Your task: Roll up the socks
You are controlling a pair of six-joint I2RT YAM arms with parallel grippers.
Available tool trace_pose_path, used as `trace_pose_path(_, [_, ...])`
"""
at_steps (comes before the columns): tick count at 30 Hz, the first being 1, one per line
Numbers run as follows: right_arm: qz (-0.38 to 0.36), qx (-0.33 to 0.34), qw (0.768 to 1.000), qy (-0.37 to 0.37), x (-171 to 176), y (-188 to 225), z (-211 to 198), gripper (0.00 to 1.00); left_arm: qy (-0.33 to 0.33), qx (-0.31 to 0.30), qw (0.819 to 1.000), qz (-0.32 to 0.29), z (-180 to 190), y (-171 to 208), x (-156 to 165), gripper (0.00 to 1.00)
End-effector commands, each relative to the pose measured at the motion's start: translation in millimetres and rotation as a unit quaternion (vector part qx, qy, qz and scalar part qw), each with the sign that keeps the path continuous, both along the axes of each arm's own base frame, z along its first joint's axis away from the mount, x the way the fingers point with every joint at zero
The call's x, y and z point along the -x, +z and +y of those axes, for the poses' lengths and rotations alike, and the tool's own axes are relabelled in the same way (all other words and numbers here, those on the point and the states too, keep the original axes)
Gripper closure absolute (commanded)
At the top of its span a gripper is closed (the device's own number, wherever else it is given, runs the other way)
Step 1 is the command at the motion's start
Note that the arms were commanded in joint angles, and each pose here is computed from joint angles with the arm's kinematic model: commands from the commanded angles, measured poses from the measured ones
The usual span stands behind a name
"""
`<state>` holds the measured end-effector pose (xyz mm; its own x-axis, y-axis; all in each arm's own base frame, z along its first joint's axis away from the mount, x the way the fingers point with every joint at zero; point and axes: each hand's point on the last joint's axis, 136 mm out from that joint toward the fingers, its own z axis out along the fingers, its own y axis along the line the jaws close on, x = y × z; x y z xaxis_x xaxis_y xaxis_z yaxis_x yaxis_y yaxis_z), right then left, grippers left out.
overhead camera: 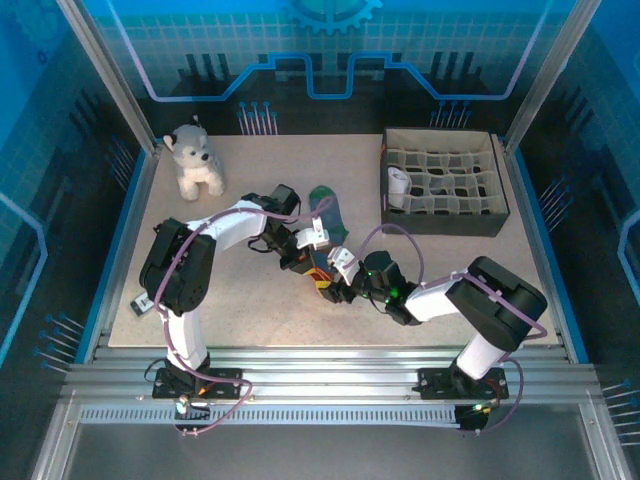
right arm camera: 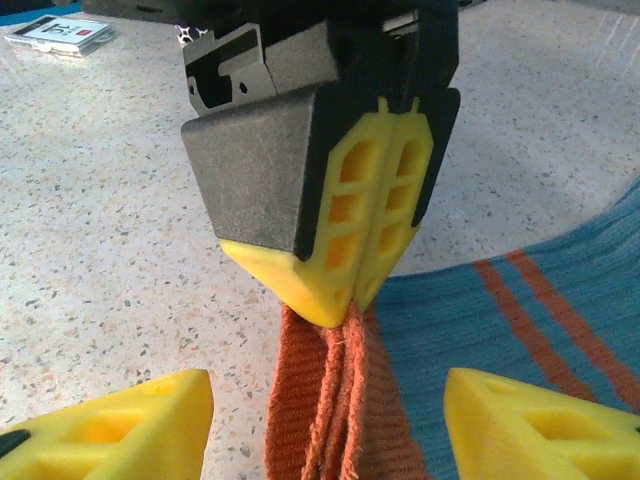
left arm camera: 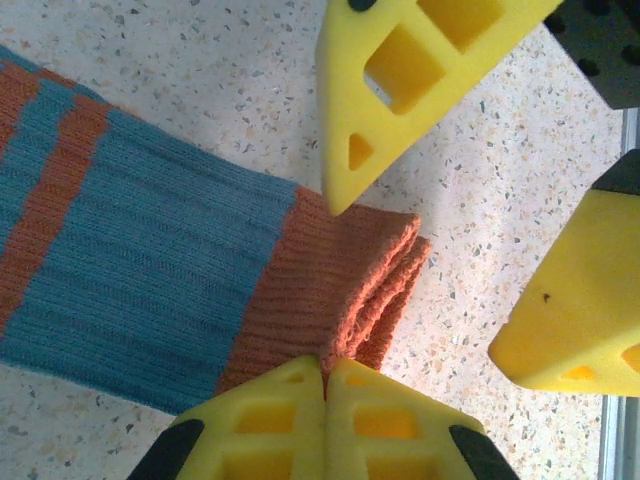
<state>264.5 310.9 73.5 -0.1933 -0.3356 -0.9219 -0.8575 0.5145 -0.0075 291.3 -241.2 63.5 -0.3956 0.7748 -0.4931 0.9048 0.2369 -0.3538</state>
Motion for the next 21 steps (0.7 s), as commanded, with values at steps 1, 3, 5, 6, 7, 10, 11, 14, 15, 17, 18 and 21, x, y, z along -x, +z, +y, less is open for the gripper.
trace_pose_path(1, [-0.031, -0.002, 0.999, 0.024, 0.6, -0.8, 8.6, 0.37, 0.007, 0.019, 0.999, 0.035, -1.7, 7.8, 2.8, 1.0])
trace_pose_path(3, [-0.03, -0.003, 0.999, 0.031, 1.2, -4.5, 11.2, 0.36, 0.009, 0.021, 0.999, 0.038, -1.9, 9.3, 2.0, 1.0])
trace_pose_path(5, [-0.03, -0.001, 0.999, 0.035, 1.7, -8.1, 12.6, 0.36, 0.01, 0.023, 0.999, 0.041, -2.2, 9.6, 1.8, 1.0])
trace_pose_path(6, [-0.03, 0.001, 0.999, 0.037, 2.2, -9.9, 12.5, 0.36, 0.011, 0.024, 0.999, 0.042, -2.1, 10.1, 1.2, 1.0])
trace_pose_path(7, [-0.029, 0.004, 0.999, 0.037, 2.6, -12.2, 12.2, 0.36, 0.012, 0.025, 0.999, 0.043, -1.8, 10.5, 0.8, 1.0])
trace_pose_path(10, [-0.027, 0.009, 0.999, 0.038, 3.7, -16.9, 10.9, 0.36, 0.015, 0.028, 0.998, 0.047, -1.5, 11.7, -0.4, 1.0])
trace_pose_path(11, [-0.028, 0.011, 0.999, 0.036, 3.6, -18.2, 10.2, 0.36, 0.016, 0.029, 0.998, 0.048, -1.5, 12.2, -0.9, 1.0])
trace_pose_path(14, [-0.034, 0.014, 0.999, 0.032, 2.7, -20.6, 8.6, 0.38, 0.019, 0.031, 0.998, 0.051, -1.6, 13.0, -2.5, 1.0])
trace_pose_path(15, [-0.036, 0.016, 0.999, 0.031, 2.4, -21.7, 8.4, 0.4, 0.02, 0.032, 0.998, 0.052, -1.6, 13.3, -3.4, 1.0])
trace_pose_path(17, [-0.04, 0.02, 0.998, 0.032, 2.6, -22.6, 9.5, 0.43, 0.024, 0.032, 0.998, 0.055, -1.4, 14.0, -4.4, 1.0])
trace_pose_path(18, [-0.042, 0.021, 0.998, 0.03, 1.9, -22.8, 9.5, 0.45, 0.028, 0.031, 0.998, 0.055, -1.1, 13.7, -5.8, 1.0])
trace_pose_path(21, [-0.044, 0.018, 0.998, 0.032, 1.8, -21.5, 10.8, 0.49, 0.04, 0.031, 0.997, 0.061, -1.6, 13.9, -8.6, 1.0])
